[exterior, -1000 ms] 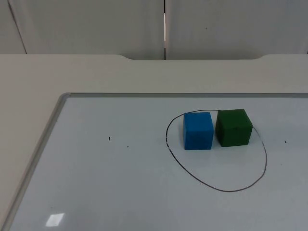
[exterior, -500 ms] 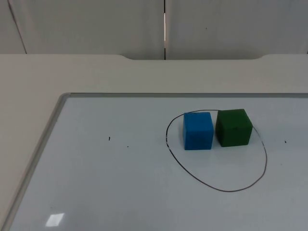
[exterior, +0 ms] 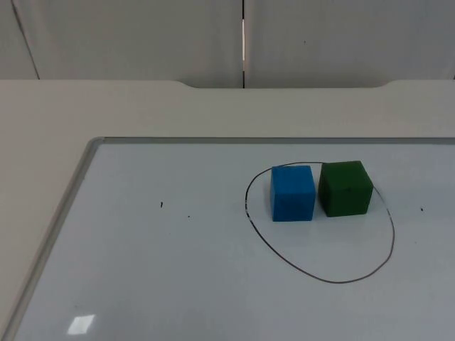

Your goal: Push the two cubes into the marked area.

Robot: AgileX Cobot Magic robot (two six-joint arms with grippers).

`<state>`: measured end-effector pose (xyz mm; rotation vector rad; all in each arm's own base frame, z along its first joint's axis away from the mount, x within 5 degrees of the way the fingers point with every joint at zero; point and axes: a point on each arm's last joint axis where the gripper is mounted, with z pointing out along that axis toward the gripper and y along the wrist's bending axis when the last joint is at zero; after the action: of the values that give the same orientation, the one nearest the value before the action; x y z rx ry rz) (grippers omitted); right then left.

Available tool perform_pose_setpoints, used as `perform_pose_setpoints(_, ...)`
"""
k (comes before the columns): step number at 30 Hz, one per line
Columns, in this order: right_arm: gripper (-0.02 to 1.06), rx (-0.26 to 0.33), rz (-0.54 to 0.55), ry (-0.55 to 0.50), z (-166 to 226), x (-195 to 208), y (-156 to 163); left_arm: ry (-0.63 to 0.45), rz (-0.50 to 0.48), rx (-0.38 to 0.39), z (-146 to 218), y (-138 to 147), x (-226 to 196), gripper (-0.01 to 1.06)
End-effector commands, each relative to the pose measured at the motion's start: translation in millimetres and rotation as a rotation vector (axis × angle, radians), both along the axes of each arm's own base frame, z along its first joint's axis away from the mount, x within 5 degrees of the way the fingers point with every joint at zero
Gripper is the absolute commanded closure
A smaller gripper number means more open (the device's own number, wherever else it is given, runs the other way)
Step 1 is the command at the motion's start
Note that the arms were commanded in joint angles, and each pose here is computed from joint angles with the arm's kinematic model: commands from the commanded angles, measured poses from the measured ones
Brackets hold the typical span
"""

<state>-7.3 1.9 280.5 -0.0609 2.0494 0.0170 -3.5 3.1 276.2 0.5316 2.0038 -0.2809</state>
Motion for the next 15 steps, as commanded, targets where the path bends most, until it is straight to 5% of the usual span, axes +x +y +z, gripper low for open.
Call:
perform_pose_setpoints(1, -0.01, 0.001, -0.006, -0.004, -0.3, -0.1, 0.3, 0.004, 0.008, -0.003, -1.5, 0.4, -0.2, 0.00)
perform_pose_setpoints(15, -0.01, 0.001, -0.006, -0.004, -0.3, -0.1, 0.3, 0.004, 0.079, -0.002, -1.5, 0.2, -0.4, 0.00)
